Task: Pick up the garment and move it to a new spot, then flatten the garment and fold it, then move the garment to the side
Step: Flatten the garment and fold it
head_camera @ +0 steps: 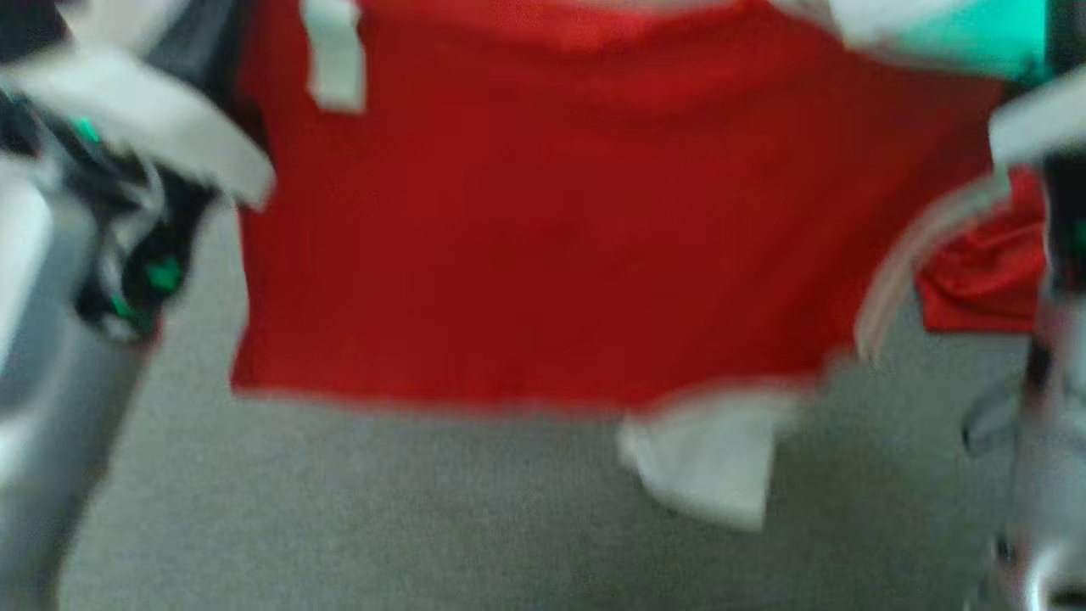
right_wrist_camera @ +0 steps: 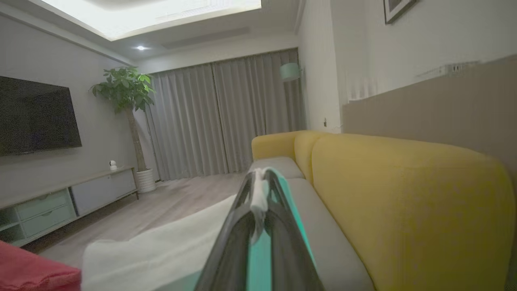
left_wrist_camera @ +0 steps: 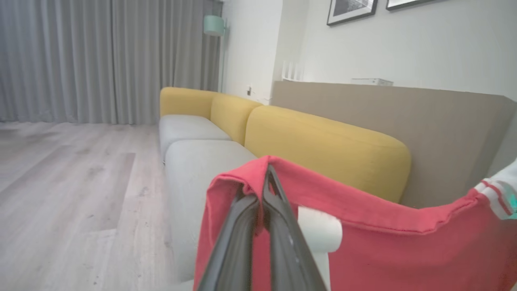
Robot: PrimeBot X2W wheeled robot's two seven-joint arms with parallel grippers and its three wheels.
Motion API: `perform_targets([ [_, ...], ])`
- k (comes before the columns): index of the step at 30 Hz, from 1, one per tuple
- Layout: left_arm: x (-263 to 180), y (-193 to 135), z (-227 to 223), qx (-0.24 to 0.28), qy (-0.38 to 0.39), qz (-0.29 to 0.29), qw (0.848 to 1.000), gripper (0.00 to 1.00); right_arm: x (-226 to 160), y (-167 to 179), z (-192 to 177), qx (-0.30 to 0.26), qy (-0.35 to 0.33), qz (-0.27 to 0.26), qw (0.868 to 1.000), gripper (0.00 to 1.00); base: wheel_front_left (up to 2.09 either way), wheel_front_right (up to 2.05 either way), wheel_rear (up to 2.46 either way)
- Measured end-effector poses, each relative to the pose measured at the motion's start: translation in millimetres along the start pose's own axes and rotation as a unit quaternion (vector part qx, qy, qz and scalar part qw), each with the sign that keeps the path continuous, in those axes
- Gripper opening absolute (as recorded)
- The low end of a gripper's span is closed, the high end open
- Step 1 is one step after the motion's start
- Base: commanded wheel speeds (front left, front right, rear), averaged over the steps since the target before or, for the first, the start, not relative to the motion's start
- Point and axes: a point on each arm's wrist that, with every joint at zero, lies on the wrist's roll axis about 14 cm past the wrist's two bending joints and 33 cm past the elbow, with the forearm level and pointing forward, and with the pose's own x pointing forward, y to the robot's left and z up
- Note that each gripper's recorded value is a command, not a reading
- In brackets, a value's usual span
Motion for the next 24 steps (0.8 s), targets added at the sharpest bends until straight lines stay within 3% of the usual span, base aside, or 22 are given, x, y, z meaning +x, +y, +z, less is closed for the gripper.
perform_targets([
  [8, 99.3, 56.8, 44.7, 0.066, -0.094, 0.032, 0.993, 0.00, 121.1, -3.5, 43.5, -0.050, -0.114, -0.012, 0.992, 0.00, 0.00, 0.00, 0.00],
  [11, 127.9, 73.7, 36.3, 0.078, -0.110, 0.038, 0.990, 0.00, 148.8, -8.2, 40.4, -0.033, -0.139, -0.010, 0.990, 0.00, 0.00, 0.00, 0.00],
  [13, 142.7, 88.4, 22.1, 0.081, -0.111, 0.048, 0.989, 0.00, 160.8, -9.0, 18.2, -0.027, -0.131, -0.005, 0.991, 0.00, 0.00, 0.00, 0.00],
  [17, 168.3, 114.3, -27.5, 0.061, -0.095, 0.063, 0.992, 0.00, 171.7, -10.4, -65.6, -0.030, -0.061, 0.006, 0.998, 0.00, 0.00, 0.00, 0.00],
  [22, 183.3, 140.0, -125.5, 0.025, -0.025, 0.080, 0.996, 0.00, 162.7, -22.0, -166.4, -0.020, 0.029, 0.003, 0.999, 0.00, 0.00, 0.00, 0.00],
  [24, 182.8, 143.2, -147.1, 0.016, -0.008, 0.082, 0.996, 0.00, 157.2, -23.8, -186.1, -0.015, 0.048, 0.002, 0.999, 0.00, 0.00, 0.00, 0.00],
])
